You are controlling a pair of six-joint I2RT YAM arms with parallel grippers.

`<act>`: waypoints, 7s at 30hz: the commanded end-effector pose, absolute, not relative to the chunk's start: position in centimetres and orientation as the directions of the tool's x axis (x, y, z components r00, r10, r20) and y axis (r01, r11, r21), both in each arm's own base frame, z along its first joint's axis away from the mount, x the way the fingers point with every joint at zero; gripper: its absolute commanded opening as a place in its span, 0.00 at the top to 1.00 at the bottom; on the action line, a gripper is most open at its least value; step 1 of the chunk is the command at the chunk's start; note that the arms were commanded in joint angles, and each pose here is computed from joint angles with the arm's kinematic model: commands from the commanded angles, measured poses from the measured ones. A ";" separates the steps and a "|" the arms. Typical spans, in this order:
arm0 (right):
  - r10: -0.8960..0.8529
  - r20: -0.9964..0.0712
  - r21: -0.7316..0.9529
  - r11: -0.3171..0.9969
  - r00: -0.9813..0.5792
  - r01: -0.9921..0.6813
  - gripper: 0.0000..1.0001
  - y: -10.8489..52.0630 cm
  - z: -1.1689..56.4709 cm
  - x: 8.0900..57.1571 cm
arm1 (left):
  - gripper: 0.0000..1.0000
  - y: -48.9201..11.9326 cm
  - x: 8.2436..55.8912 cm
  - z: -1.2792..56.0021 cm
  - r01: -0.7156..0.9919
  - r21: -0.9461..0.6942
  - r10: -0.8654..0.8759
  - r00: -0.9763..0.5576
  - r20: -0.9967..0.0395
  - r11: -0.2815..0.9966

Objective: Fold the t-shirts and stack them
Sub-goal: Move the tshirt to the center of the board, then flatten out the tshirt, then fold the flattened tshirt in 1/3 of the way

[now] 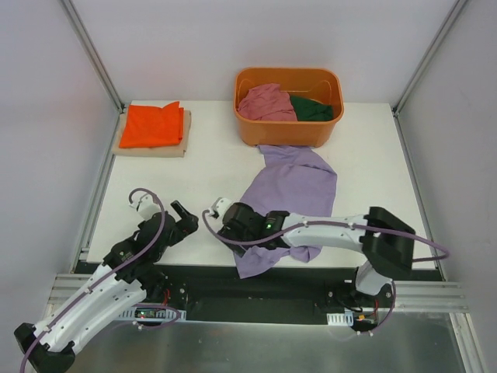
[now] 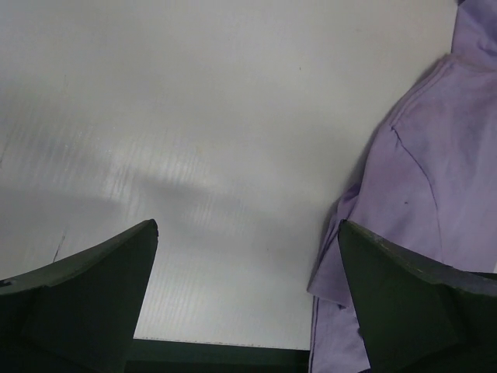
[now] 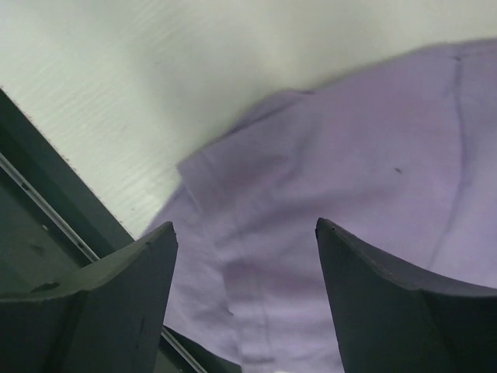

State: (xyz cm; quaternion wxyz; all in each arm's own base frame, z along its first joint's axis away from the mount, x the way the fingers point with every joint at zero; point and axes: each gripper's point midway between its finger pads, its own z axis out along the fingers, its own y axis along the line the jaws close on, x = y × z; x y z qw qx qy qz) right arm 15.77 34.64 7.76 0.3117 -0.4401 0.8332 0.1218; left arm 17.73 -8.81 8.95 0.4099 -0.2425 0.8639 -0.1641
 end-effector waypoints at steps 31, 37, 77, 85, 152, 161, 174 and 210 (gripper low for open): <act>-0.262 -0.812 -0.085 0.937 -0.522 -0.339 0.99 24.7 12.9 25.7 | 0.01 -16.3 15.9 10.3 0.019 -0.641 -0.417 -0.744 -0.522 0.767; 0.032 -0.825 0.011 0.999 -0.564 0.040 0.99 11.9 12.1 26.2 | 0.01 -24.1 14.7 11.8 0.256 -0.775 -0.227 -0.862 -0.454 0.577; 0.325 -0.843 0.065 0.853 -0.430 0.518 0.98 -3.9 11.6 19.8 | 0.01 -14.5 23.5 6.2 -0.199 -0.384 -0.368 -0.819 -0.440 0.901; 0.308 -0.809 0.032 0.874 -0.501 0.486 0.98 -3.2 10.7 20.1 | 0.20 -14.9 23.1 4.4 -0.236 -0.367 -0.374 -0.849 -0.374 0.900; 0.353 -0.876 0.334 0.936 0.328 -0.114 0.99 0.5 63.7 14.1 | 1.00 -2.7 19.1 61.5 0.115 -0.419 -0.434 0.219 -0.874 0.901; 0.213 -0.976 0.196 0.947 -0.042 0.253 0.99 0.0 47.2 32.9 | 1.00 -6.0 38.8 42.3 -0.292 -0.165 -0.230 -0.204 -0.951 0.942; 0.167 -0.817 -0.039 0.939 -0.551 0.342 0.99 2.5 21.5 44.8 | 1.00 -10.6 53.1 13.3 -0.254 -0.080 -0.237 -0.683 -0.691 0.964; 0.345 -0.681 0.269 0.938 -0.646 0.217 0.99 7.6 17.0 25.0 | 1.00 -6.7 49.0 12.7 -0.253 -0.257 -0.360 -0.692 -0.626 0.933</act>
